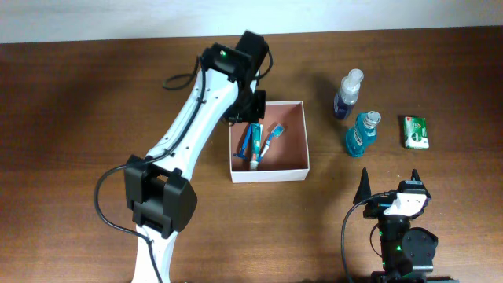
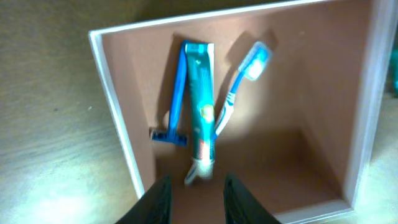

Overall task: Pack container
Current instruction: 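Lower the tube into the box and open the left gripper, then raise the left gripper and retract it to the left side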

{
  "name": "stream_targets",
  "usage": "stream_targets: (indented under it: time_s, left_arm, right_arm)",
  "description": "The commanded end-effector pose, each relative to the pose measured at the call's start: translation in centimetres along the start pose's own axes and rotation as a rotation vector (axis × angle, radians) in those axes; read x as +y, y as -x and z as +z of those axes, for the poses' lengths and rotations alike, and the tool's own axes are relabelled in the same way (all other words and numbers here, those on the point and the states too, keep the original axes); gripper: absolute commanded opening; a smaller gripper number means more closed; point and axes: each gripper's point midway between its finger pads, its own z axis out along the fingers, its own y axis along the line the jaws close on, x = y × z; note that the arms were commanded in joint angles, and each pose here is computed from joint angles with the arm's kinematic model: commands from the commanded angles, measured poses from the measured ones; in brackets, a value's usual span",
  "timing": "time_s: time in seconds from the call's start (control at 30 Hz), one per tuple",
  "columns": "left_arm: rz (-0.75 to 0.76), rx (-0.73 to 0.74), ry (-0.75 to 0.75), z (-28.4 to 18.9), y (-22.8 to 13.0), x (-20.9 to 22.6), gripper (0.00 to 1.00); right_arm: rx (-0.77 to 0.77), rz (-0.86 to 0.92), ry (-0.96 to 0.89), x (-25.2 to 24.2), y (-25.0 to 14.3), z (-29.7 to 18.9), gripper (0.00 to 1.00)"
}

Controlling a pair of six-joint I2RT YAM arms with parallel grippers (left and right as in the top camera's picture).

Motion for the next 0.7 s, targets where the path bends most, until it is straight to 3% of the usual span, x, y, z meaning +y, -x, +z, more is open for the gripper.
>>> stream_targets:
  time_s: [0.0,0.03,0.07,0.5,0.67]
  left_arm:
    - [0.024,-0.048,-0.031,-3.3,0.6,-0.6,0.33]
    - [0.024,-0.055,-0.031,-4.3,0.6,-0.5,0.6]
    - [0.022,-0.063,-0.03,-5.3,0.5,-0.2,0.99]
    - [0.029,-0.288,-0.05,-16.8,0.0,6.7,0.99]
    - [-0.094,-0.384,0.08,-22.1,-4.2,13.2,0.99]
  right_arm:
    - [0.008,0.003,-0.009,-0.1,-0.3,0.0,0.99]
    - [0.008,0.003,-0.009,-0.1,-0.3,0.0,0.98]
    - [0.008,0.003,-0.009,-0.1,-0.3,0.0,0.98]
    - [0.008,0.003,-0.009,-0.1,-0.3,0.0,0.98]
    - [0.008,0.003,-0.009,-0.1,-0.3,0.0,0.98]
